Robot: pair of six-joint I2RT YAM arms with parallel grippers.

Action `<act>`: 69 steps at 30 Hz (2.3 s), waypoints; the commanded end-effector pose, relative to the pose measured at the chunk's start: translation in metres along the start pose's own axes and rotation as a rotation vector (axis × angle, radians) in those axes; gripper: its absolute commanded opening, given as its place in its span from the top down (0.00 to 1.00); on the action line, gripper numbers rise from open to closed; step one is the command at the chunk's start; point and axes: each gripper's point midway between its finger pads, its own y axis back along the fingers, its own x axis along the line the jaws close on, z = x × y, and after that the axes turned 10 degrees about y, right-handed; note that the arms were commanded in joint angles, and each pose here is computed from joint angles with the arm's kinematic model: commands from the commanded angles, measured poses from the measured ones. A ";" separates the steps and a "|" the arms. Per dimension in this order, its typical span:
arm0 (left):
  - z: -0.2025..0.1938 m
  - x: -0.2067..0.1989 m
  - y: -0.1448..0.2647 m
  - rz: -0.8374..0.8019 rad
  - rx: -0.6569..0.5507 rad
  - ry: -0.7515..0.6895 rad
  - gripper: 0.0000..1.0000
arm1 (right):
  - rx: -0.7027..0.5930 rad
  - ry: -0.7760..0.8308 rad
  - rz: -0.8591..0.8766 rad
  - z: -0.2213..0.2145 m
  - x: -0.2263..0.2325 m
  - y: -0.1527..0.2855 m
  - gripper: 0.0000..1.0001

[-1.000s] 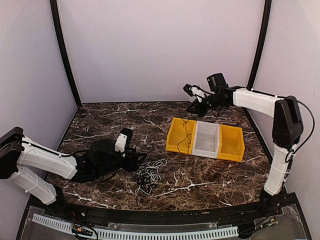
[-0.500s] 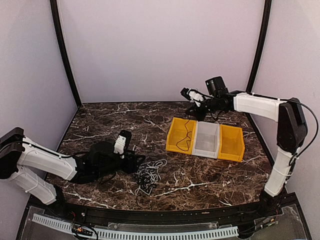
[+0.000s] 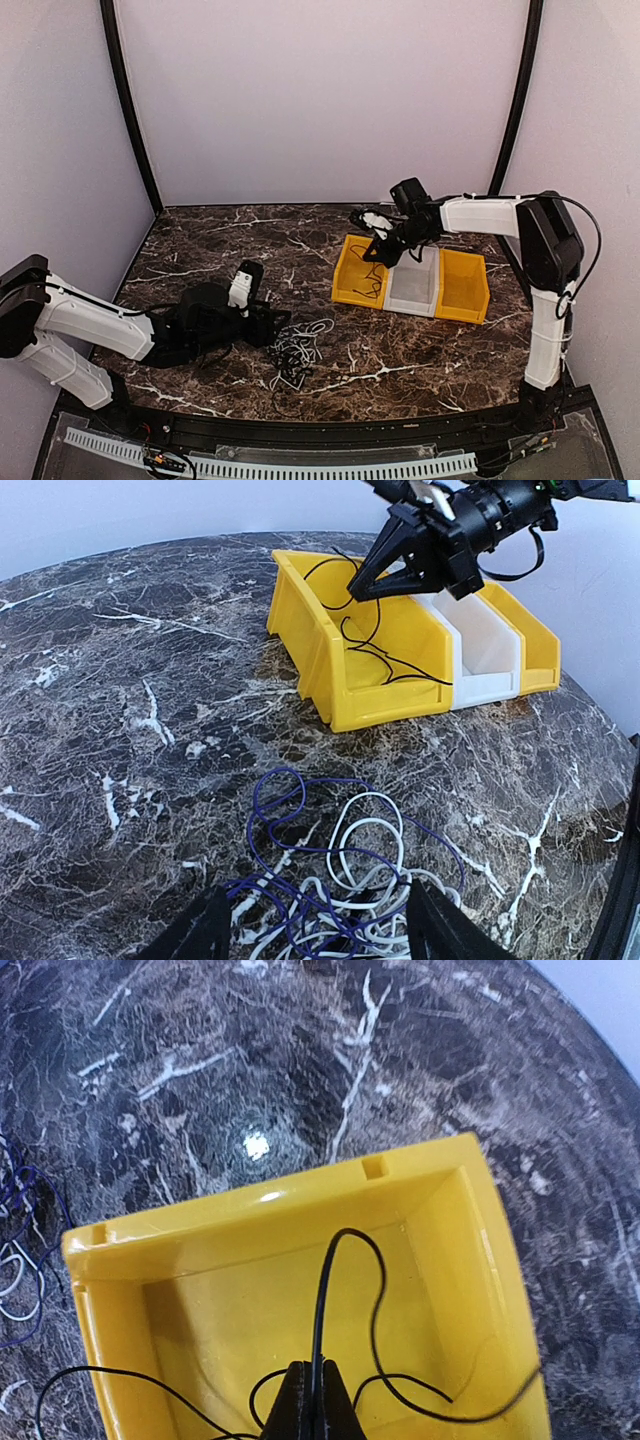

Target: Untangle the cables

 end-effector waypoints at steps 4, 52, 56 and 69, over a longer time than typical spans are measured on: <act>-0.001 0.002 0.003 -0.002 -0.009 0.019 0.37 | 0.086 -0.068 0.112 -0.016 0.020 -0.025 1.00; -0.013 0.007 -0.002 0.034 0.059 -0.014 0.37 | 0.168 0.314 0.072 -0.008 0.113 0.040 0.59; -0.014 0.008 -0.001 0.034 0.058 0.001 0.37 | 0.181 0.293 0.029 -0.008 0.101 0.026 0.59; -0.017 0.011 -0.001 0.037 0.055 0.014 0.37 | 0.216 0.230 -0.028 -0.010 0.077 0.006 0.96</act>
